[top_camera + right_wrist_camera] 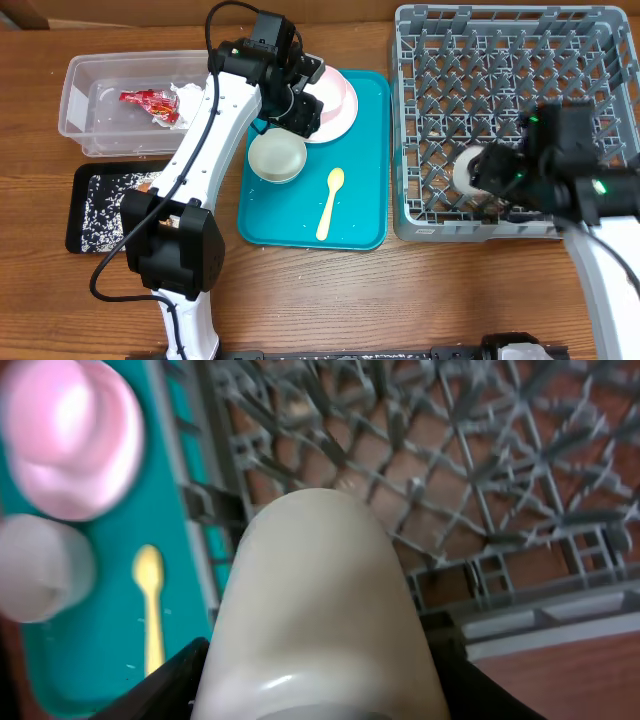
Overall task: Sort waste into correct bins and load items into the dishwasher
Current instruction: 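Place the white cup into the dish rack with the right gripper, then grasp the rim of the white bowl with the right gripper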
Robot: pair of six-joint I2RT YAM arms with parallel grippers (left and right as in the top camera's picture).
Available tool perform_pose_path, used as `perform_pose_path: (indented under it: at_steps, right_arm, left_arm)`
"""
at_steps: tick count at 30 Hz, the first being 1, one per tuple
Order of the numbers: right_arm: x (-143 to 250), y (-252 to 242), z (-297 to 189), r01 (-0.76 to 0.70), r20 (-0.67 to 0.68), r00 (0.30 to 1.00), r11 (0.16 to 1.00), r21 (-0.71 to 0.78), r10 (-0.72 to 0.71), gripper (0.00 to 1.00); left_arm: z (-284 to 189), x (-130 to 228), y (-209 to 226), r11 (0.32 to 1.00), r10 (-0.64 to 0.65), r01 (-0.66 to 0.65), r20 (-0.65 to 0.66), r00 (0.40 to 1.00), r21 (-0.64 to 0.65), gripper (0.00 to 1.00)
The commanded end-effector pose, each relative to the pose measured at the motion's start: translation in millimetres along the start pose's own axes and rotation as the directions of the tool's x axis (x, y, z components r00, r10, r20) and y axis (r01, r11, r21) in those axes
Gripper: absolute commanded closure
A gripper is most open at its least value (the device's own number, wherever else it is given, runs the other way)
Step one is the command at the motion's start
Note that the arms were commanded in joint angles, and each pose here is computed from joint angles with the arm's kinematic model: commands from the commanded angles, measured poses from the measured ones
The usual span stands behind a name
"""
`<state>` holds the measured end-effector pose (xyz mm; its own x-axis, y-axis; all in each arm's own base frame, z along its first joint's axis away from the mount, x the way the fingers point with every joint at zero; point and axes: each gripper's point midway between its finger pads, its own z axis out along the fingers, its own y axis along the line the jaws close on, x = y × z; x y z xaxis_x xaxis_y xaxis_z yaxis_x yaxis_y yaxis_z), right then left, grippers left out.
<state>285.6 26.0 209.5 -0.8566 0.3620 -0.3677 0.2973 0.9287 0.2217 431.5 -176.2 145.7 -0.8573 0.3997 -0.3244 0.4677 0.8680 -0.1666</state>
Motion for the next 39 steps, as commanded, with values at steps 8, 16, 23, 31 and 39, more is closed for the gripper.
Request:
perform_pose_path:
  at_steps: [8,16,23,31,39]
  right_arm:
    - [18.5,-18.6,74.8,0.007,-0.266,0.963,0.986,0.169,0.039,0.39]
    - [13.4,-11.9,84.2,0.008,-0.278,0.960,0.989,0.146,0.033,0.15]
    - [-5.9,9.1,55.7,0.033,-0.248,0.969,0.996,0.087,-0.011,0.13]
    - [-21.0,87.0,30.2,0.135,-0.144,0.978,0.983,-0.128,-0.153,0.15]
    - [-13.9,191.3,39.3,0.235,-0.010,0.967,0.911,-0.340,-0.253,0.20]
  left_arm:
    - [-5.5,-0.6,13.7,0.996,-0.027,0.027,0.000,1.000,-0.084,0.31]
    - [-5.5,0.6,13.6,0.995,-0.052,0.051,-0.003,0.999,-0.083,0.30]
    - [-5.4,-1.1,7.7,0.993,-0.110,0.110,0.007,0.994,-0.047,0.30]
    - [-16.8,-8.5,15.8,0.964,-0.264,0.263,0.039,0.964,0.034,0.28]
    - [-83.8,-30.2,62.8,0.924,-0.378,0.381,0.174,0.909,0.016,0.24]
